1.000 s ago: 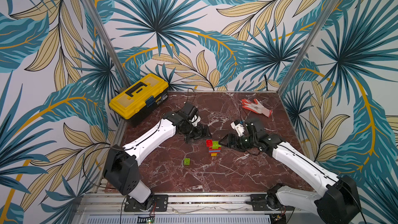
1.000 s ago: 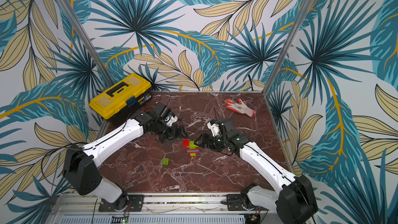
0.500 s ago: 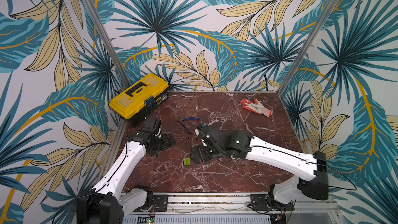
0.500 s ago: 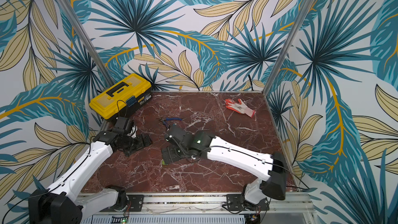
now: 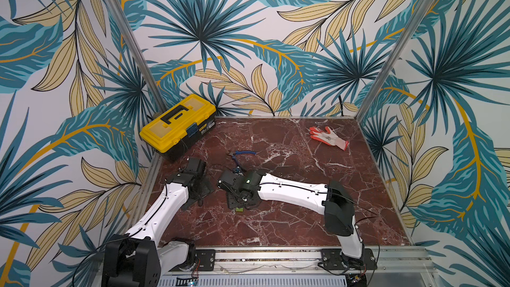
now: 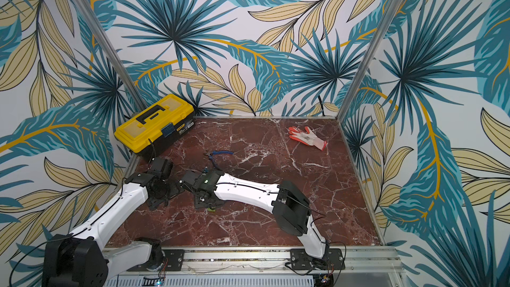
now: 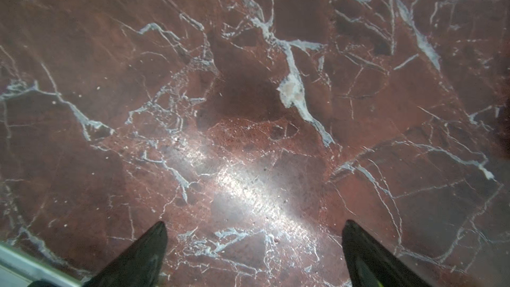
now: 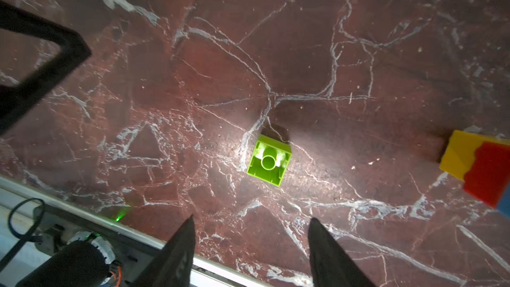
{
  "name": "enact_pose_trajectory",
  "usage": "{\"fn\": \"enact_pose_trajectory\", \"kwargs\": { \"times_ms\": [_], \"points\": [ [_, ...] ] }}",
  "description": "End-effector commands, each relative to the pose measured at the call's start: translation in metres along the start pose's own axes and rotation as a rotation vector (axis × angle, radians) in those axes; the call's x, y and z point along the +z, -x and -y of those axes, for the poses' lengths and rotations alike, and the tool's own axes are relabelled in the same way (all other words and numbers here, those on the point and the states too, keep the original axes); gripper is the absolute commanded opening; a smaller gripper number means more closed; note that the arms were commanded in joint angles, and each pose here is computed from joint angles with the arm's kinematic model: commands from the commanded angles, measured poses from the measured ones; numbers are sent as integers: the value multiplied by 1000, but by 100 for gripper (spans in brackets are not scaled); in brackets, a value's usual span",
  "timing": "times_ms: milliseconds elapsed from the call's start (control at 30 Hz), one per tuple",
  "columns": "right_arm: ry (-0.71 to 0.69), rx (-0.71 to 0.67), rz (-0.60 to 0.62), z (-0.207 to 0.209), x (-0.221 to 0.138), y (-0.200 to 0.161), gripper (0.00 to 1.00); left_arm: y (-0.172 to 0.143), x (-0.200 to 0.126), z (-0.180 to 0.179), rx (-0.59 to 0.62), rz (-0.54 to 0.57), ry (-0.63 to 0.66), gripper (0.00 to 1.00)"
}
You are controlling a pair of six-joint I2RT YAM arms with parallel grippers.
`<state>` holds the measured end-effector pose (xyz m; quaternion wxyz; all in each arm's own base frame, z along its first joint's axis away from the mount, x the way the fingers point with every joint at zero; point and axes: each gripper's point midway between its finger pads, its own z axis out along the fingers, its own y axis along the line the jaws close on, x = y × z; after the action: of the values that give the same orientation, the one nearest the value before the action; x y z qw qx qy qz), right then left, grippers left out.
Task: Assemble a carrot with lego
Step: Pick up the lego brick from the center of the board.
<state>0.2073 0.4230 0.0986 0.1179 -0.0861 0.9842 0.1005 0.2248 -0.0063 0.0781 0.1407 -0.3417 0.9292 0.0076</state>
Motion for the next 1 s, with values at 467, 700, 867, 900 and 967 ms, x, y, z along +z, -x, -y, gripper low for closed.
{"fn": "enact_pose_trajectory", "kwargs": {
  "times_ms": [467,700,867,900,967],
  "points": [
    [-99,159,-113,17,57,-9,60,4,-8,10,-1,9,-68,99],
    [-95,166,-136,18,68,-8,55,3,-11,12,1,13,-88,99],
    [-96,164,-151,18,73,-9,49,4,-12,13,3,17,-96,99],
    [-96,165,-153,19,74,-9,49,4,-12,13,4,16,-97,99],
    [-97,165,-159,19,77,-10,46,4,-12,13,4,16,-101,99]
  ]
}}
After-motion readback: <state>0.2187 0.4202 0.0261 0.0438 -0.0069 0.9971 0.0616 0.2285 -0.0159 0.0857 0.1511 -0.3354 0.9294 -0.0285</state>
